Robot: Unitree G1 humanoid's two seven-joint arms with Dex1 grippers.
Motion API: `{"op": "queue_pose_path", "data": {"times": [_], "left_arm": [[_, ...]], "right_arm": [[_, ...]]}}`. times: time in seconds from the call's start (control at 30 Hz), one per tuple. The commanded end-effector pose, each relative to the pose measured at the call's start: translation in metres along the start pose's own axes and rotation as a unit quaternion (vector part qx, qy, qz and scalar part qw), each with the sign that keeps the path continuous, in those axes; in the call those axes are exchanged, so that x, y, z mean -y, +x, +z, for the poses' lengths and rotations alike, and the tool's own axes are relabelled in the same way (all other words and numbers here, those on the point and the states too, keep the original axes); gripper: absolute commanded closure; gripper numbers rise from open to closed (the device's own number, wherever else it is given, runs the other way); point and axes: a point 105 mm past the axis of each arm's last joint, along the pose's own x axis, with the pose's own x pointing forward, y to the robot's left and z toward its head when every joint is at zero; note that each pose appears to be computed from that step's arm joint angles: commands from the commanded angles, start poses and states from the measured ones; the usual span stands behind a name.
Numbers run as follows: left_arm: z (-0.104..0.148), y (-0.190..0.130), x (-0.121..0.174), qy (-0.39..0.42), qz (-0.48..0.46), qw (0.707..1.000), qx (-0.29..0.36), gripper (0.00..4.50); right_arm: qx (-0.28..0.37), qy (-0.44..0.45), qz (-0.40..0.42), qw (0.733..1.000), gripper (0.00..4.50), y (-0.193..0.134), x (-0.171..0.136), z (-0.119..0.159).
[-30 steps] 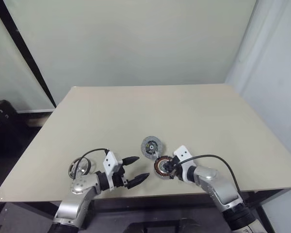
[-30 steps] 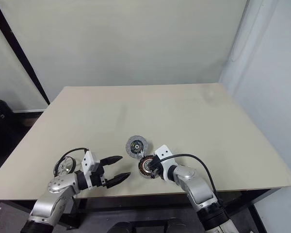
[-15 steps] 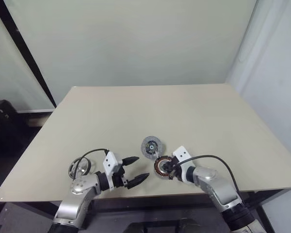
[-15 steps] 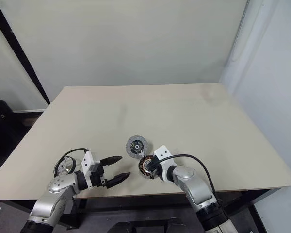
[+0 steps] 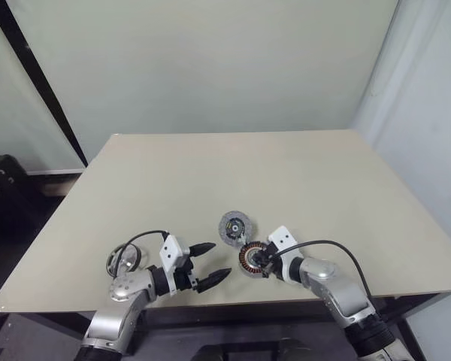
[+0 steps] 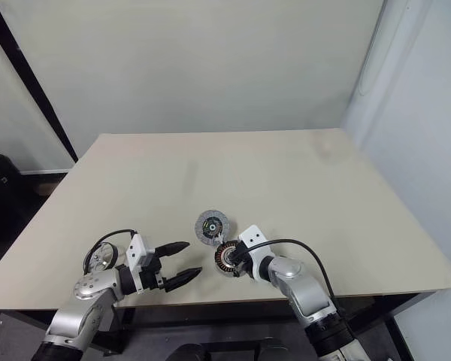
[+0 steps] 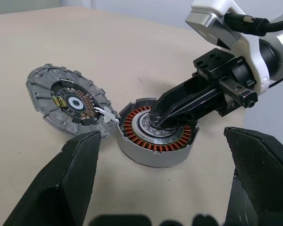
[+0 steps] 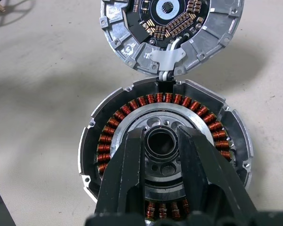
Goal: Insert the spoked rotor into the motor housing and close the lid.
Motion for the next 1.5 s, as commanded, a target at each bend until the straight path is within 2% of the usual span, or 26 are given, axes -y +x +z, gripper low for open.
{"op": "queue_pose_path", "data": {"times": [0.03,0.23,0.5,0.63,0.73,0.93,1.0,1.27,1.5], "left_arm": [[0.010,0.002,0.000,0.017,-0.005,1.000,0.014,0.00],[0.010,0.002,0.001,0.017,-0.005,1.000,0.014,0.00],[0.010,0.002,0.000,0.017,-0.005,1.000,0.014,0.00],[0.010,0.002,0.001,0.016,-0.005,1.000,0.013,0.00],[0.009,0.002,0.001,0.015,-0.005,1.000,0.013,0.00],[0.008,0.001,0.000,0.014,-0.004,1.000,0.013,0.00],[0.007,0.001,0.000,0.014,-0.004,1.000,0.013,0.00],[0.007,0.000,0.001,0.014,-0.003,1.000,0.014,0.00],[0.008,0.001,0.001,0.015,-0.003,1.000,0.016,0.00]], "right_arm": [[0.007,-0.018,-0.004,1.000,3.80,-0.001,0.002,0.007],[0.003,-0.016,0.001,1.000,3.80,0.000,0.000,0.005],[0.016,-0.004,0.002,1.000,1.15,-0.006,-0.004,0.018],[0.032,-0.005,0.008,0.999,1.15,-0.011,-0.008,0.029],[0.038,-0.005,0.000,0.999,1.80,-0.011,-0.006,0.032],[0.027,-0.015,-0.021,0.999,3.90,-0.007,0.000,0.025],[0.024,-0.022,-0.025,0.999,4.47,-0.006,0.001,0.024],[0.012,-0.037,-0.019,0.999,4.47,-0.001,-0.002,0.019],[-0.003,-0.050,0.010,0.999,4.47,0.003,-0.017,0.015]]}}
